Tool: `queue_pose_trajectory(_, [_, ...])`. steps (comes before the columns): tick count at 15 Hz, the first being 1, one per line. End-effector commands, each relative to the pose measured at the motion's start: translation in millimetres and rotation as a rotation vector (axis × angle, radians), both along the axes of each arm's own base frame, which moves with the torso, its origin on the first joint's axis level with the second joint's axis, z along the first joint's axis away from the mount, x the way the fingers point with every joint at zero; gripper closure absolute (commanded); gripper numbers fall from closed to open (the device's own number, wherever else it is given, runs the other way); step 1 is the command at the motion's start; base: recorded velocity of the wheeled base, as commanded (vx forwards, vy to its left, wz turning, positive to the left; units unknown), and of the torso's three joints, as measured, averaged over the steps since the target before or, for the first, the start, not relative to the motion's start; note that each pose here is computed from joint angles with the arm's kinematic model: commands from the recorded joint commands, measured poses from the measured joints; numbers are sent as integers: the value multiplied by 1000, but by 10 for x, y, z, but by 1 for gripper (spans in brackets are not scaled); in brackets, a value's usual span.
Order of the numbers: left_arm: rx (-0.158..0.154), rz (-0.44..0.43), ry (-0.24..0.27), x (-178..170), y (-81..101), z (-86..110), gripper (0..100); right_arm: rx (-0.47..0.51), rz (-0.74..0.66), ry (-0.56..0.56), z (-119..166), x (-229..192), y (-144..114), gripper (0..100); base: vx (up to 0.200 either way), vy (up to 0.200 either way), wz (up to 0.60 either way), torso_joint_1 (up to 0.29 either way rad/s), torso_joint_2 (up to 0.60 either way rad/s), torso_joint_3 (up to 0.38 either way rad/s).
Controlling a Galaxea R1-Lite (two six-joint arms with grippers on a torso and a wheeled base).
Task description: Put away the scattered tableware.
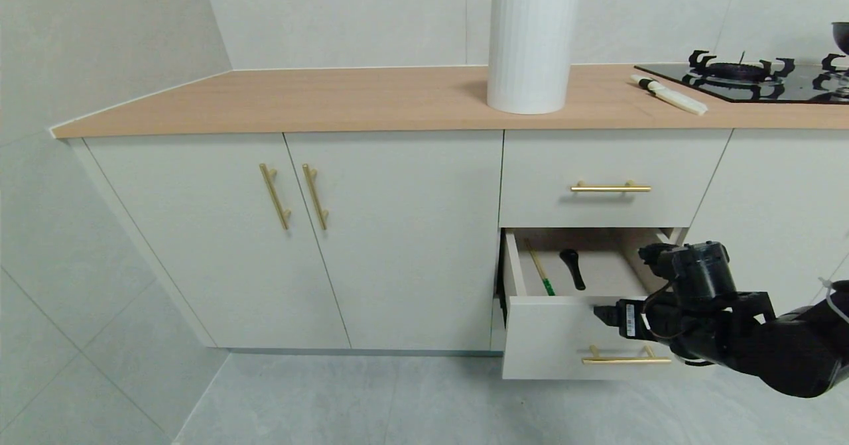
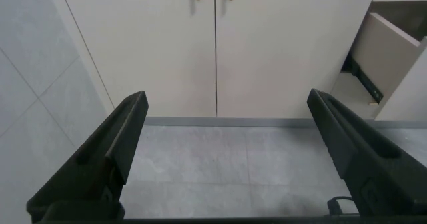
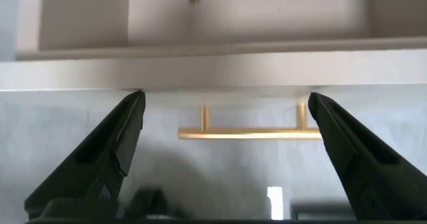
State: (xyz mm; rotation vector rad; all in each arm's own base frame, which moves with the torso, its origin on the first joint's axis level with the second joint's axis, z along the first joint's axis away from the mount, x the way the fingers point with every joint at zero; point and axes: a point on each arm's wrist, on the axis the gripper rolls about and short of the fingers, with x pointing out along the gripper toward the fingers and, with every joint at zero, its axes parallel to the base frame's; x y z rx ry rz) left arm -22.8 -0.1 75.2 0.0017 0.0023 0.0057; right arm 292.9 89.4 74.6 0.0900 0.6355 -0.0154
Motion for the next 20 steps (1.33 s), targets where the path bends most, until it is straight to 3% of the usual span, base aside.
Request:
queue_pose_trajectory(1, [0,0,2,1,0,0,0,-16,-17,18,-127,54,-46,0,0,0,0,0,0,0])
queue_pose_trajectory(9, [0,0,2,1,0,0,0,-72,15,-156,-321,413,-99,0,0,0,0,0,0,0])
queue_pose_trajectory(20, [0,0,2,1,0,0,0,-76,14,-276,-322,1011,7,0,0,0,0,0,0,0])
